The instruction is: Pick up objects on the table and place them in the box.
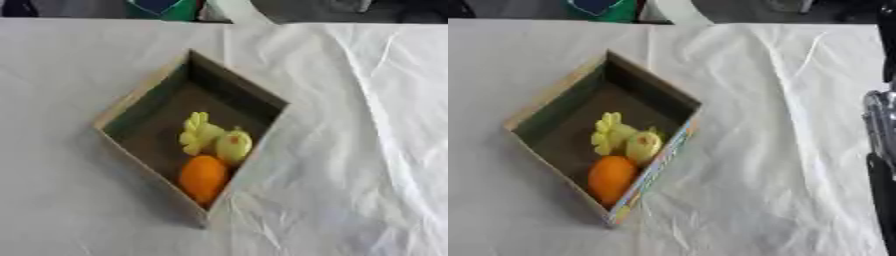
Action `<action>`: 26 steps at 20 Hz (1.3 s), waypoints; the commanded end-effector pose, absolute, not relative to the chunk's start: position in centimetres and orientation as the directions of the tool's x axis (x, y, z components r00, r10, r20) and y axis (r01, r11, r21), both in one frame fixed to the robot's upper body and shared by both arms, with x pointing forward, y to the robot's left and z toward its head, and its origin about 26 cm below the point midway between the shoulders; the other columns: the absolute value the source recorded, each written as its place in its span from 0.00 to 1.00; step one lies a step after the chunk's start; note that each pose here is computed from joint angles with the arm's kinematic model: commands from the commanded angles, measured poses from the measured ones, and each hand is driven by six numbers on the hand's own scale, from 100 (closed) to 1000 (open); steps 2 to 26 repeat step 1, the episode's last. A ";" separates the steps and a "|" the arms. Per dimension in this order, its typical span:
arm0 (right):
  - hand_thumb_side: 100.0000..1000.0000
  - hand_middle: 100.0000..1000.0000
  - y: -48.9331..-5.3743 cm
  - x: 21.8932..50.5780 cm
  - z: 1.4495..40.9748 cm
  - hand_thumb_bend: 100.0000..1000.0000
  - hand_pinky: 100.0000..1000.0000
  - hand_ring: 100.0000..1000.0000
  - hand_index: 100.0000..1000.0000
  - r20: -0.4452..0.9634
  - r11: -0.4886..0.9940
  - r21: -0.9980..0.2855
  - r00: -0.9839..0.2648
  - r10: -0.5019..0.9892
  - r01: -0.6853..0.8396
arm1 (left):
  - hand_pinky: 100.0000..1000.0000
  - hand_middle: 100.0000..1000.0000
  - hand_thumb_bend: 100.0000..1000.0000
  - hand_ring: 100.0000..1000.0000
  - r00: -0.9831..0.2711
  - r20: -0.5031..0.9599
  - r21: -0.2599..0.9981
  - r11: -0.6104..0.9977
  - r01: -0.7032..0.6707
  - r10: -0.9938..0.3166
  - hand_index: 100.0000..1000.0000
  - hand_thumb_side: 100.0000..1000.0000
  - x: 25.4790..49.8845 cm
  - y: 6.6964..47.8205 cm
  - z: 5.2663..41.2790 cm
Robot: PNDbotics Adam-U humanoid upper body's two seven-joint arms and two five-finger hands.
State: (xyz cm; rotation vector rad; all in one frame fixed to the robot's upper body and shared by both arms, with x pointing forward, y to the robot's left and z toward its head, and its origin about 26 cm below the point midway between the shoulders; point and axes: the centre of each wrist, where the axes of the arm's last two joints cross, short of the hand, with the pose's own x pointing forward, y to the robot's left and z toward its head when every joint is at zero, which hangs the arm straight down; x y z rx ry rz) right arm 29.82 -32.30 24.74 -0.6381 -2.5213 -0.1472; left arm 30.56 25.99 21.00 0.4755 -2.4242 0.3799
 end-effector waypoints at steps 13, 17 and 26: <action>0.45 0.43 -32.4 29.4 25.7 0.00 0.67 0.51 0.68 0.488 0.885 -0.019 -0.768 0.414 0.464 | 0.39 0.57 0.05 0.60 -0.750 0.616 -0.176 0.887 -0.427 -0.239 0.78 1.00 30.3 26.1 21.6; 0.45 0.43 -32.4 29.4 25.7 0.00 0.67 0.51 0.68 0.488 0.885 -0.019 -0.768 0.414 0.464 | 0.39 0.57 0.05 0.60 -0.750 0.616 -0.176 0.887 -0.427 -0.239 0.78 1.00 30.3 26.1 21.6; 0.45 0.43 -32.4 29.4 25.7 0.00 0.67 0.51 0.68 0.488 0.885 -0.019 -0.768 0.414 0.464 | 0.39 0.57 0.05 0.60 -0.750 0.616 -0.176 0.887 -0.427 -0.239 0.78 1.00 30.3 26.1 21.6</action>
